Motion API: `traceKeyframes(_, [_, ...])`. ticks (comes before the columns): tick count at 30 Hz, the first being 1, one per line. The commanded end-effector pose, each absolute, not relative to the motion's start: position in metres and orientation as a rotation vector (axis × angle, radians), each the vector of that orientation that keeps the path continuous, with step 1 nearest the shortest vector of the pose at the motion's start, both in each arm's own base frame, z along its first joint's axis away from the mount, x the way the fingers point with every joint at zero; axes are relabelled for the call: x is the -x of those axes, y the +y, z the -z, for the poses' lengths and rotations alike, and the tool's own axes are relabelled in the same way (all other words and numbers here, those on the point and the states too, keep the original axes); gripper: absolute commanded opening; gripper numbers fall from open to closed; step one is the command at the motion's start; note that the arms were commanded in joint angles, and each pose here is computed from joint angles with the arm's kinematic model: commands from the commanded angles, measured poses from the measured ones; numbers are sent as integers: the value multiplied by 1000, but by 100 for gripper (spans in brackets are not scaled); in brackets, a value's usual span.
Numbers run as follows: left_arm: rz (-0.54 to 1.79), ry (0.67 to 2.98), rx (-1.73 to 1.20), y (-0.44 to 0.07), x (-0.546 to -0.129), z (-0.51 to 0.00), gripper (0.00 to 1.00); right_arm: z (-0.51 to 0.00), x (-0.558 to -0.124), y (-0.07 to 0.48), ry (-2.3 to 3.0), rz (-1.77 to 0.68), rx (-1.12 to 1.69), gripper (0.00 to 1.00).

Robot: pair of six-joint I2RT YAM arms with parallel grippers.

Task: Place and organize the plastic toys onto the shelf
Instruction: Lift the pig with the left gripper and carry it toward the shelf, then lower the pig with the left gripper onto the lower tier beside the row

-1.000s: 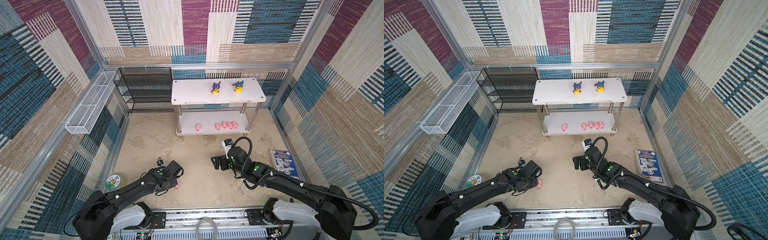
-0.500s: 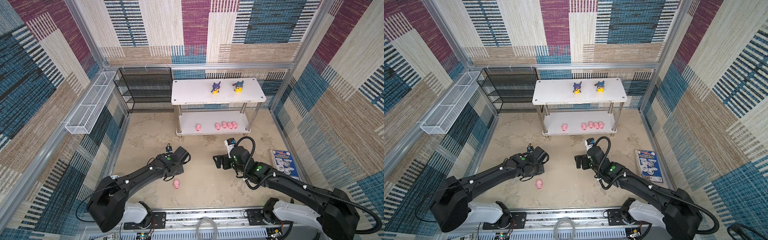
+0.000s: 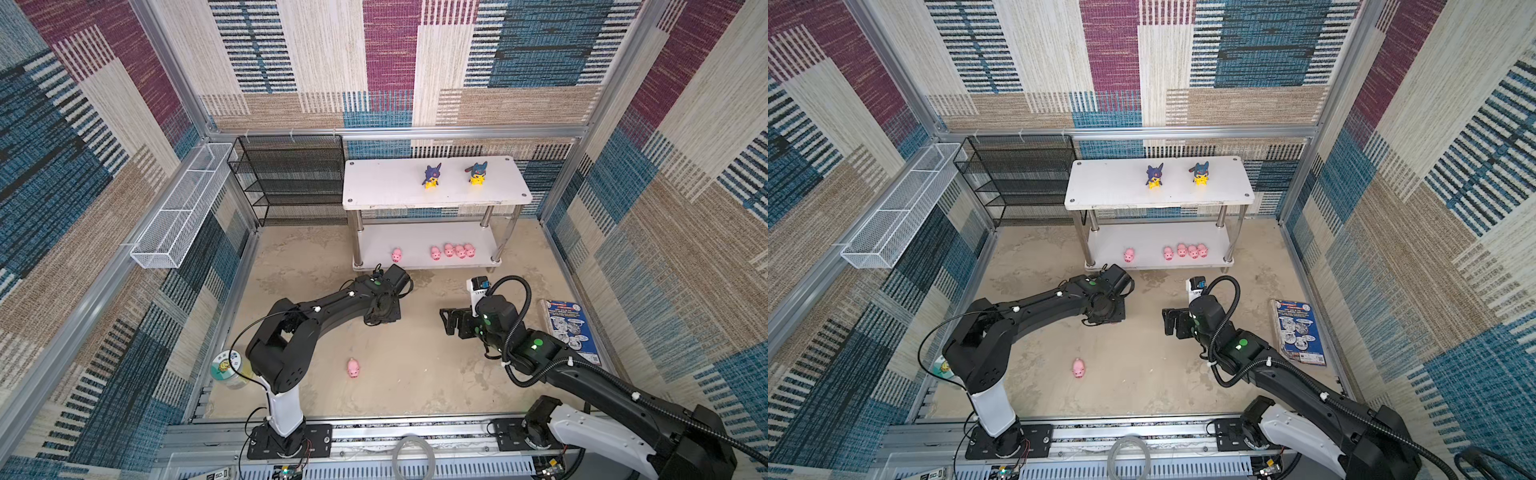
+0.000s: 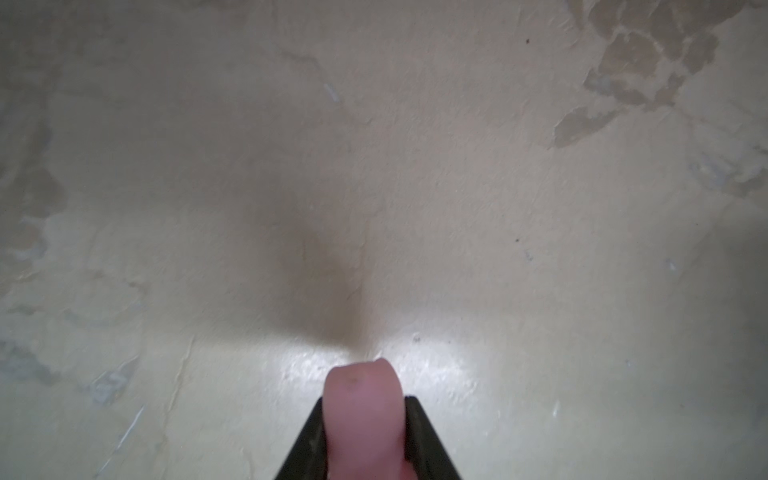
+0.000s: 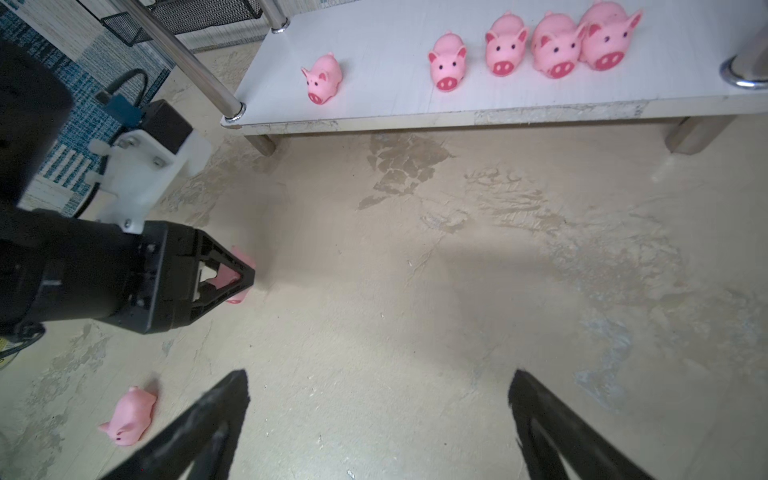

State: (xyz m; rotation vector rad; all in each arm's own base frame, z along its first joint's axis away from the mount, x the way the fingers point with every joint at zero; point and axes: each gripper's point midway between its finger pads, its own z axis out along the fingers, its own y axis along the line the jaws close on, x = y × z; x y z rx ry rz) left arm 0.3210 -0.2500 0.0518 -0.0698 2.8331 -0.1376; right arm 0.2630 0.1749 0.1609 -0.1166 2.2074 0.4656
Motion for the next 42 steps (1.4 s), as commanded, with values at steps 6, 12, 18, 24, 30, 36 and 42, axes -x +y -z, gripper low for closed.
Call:
traceKeyframes(6, [217,2873,-56,-292,-334,-38,32,-159,-259,160,2219,-427,63,100])
traceKeyframes(12, [238,2846,-107,-312,-350,-46,32,-163,-257,152,2211,-413,39,100])
traceKeyframes(18, [197,2771,-183,-327,-380,-72,32,-168,-255,147,2191,-421,20,100])
traceKeyframes(24, [145,2692,-237,-341,-412,-93,32,-169,-254,149,2191,-434,23,100])
traceKeyframes(30, [120,2641,-264,-352,-437,-104,32,-171,-254,149,2187,-446,19,100])
traceKeyframes(36, [112,2606,-252,-353,-453,-109,32,-172,-253,148,2187,-441,20,100])
traceKeyframes(42, [117,2581,-231,-351,-466,-114,32,-172,-256,150,2192,-437,23,100])
